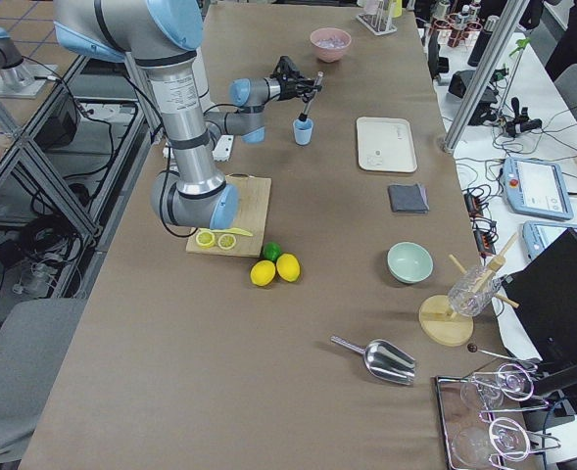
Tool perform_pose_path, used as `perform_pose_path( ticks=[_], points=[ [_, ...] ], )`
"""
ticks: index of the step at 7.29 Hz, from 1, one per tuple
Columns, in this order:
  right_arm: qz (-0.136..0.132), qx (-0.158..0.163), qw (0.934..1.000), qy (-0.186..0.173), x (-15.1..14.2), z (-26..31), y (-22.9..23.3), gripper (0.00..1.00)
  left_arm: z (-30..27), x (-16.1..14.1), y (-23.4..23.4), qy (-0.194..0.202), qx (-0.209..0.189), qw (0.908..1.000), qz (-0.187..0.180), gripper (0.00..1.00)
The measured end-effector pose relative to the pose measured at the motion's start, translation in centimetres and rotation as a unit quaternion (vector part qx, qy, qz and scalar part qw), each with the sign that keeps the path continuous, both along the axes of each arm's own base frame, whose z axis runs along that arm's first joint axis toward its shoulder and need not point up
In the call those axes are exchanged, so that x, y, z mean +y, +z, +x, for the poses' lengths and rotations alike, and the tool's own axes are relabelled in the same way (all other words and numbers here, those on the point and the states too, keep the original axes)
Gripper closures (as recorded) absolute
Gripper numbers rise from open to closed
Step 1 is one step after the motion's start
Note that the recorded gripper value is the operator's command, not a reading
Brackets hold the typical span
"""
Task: Mash ice and strawberries in cup
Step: 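Lower the muddler into the cup and press down on the strawberry and ice, then lift the muddler out of the cup with the right gripper, then carry the muddler back beside the pale green bowl and lower it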
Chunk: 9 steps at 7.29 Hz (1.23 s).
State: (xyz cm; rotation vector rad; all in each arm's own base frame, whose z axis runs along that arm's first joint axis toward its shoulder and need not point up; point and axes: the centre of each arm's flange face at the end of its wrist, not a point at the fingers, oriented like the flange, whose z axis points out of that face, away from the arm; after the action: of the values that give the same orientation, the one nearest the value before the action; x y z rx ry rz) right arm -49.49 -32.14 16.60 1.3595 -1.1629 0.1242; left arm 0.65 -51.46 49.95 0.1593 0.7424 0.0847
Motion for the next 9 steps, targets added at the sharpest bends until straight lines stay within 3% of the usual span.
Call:
perform_pose_path(
  ticks=[2, 3, 4, 5, 6, 7, 8, 9],
  points=[
    [-0.01, 0.002, 0.9999, 0.005, -1.9, 4.1, -2.9, 1.0, -0.1, 0.1, 0.2, 0.0, -0.001, 1.0, -0.001, 0.03],
    [-0.026, 0.013, 0.9996, 0.003, -4.5, 5.7, -2.4, 1.0, 0.0, 0.1, 0.2, 0.0, -0.001, 1.0, -0.001, 0.03],
    [-0.061, 0.034, 0.9975, -0.01, -8.6, 8.1, -0.9, 1.0, 0.0, 0.0, 0.1, 0.0, -0.001, 1.0, 0.0, 0.03],
    [-0.114, 0.067, 0.9904, -0.038, -13.7, 11.7, 0.7, 1.0, -0.1, -0.1, 0.0, -0.002, -0.005, 1.0, 0.003, 0.03],
    [-0.181, 0.107, 0.9753, -0.067, -18.4, 16.3, 2.3, 1.0, -0.3, 0.0, -0.3, -0.005, -0.01, 0.9999, 0.007, 0.03],
    [-0.248, 0.136, 0.9552, -0.088, -21.8, 19.7, 4.4, 1.0, -0.5, 0.2, -0.9, -0.006, -0.011, 0.9998, 0.014, 0.03],
    [-0.306, 0.158, 0.9332, -0.104, -24.0, 20.8, 7.0, 1.0, -0.6, 0.4, -1.5, -0.007, -0.011, 0.9997, 0.021, 0.03],
    [-0.363, 0.175, 0.9061, -0.129, -25.7, 21.1, 10.1, 1.0, -0.6, 0.6, -2.0, -0.008, -0.011, 0.9996, 0.026, 0.03]
  ],
)
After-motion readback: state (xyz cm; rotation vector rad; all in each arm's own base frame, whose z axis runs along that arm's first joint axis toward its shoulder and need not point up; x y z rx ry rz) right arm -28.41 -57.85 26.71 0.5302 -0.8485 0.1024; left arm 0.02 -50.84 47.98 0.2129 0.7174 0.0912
